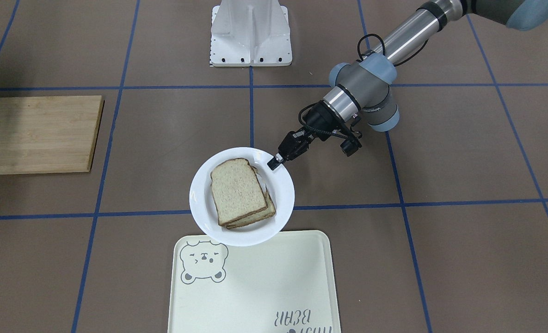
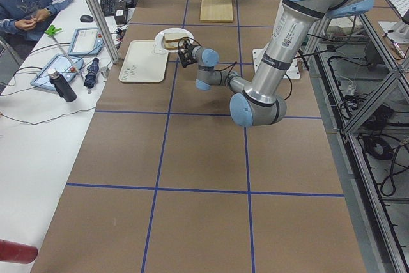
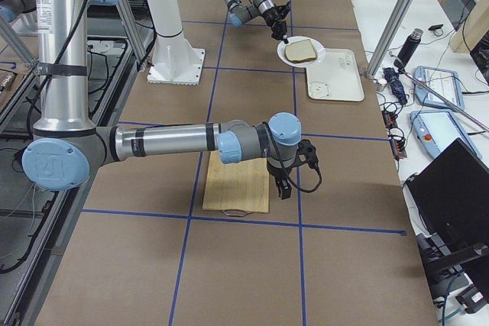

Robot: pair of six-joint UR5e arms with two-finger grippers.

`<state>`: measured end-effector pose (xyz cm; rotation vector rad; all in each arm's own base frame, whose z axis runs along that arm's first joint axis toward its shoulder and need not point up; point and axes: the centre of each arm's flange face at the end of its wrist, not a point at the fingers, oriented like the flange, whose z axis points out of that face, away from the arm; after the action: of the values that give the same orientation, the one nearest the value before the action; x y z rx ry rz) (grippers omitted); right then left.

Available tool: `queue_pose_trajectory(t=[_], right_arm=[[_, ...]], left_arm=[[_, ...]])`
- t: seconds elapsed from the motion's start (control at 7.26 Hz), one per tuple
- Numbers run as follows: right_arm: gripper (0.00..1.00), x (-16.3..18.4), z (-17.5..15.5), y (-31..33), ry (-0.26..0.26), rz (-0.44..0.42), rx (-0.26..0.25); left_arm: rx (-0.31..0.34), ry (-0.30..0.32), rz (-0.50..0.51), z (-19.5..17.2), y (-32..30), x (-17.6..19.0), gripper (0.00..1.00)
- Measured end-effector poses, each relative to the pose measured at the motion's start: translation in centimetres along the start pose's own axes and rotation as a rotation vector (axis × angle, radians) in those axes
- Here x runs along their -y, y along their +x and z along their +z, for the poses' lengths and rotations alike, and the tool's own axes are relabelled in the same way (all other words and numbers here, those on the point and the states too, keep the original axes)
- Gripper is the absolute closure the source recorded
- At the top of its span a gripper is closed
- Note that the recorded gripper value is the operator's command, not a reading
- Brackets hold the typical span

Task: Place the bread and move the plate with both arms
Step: 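Slide the plate with the left gripper onto the bear-print tray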

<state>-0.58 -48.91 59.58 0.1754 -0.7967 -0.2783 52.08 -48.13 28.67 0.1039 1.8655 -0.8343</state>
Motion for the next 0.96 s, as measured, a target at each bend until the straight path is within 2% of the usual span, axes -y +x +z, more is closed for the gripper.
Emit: queue_pose_trajectory(t=[0.28,0.55,0.69,0.96], right_arm=[[0.0,-0.2,-0.1,0.0,0.001,0.001,0.001],[0.0,-0.5,0.1,0.1,-0.004,0.007,0.005],[0.0,-0.5,0.2,0.2,-0.005,0.009,0.007],[0.0,-0.6,0.3,0.3,-0.009,0.013,0.009]], left_arm=[[0.005,0.171,-0.053,3.3,-0.6,1.6,1.0],[0.041,0.295,-0.1,7.1,-0.6,1.7,1.0],[0.055,0.338,-0.115,9.1,-0.7,1.5,1.0],[0.081,0.375,-0.123,11.7,-1.1,1.1,1.0]])
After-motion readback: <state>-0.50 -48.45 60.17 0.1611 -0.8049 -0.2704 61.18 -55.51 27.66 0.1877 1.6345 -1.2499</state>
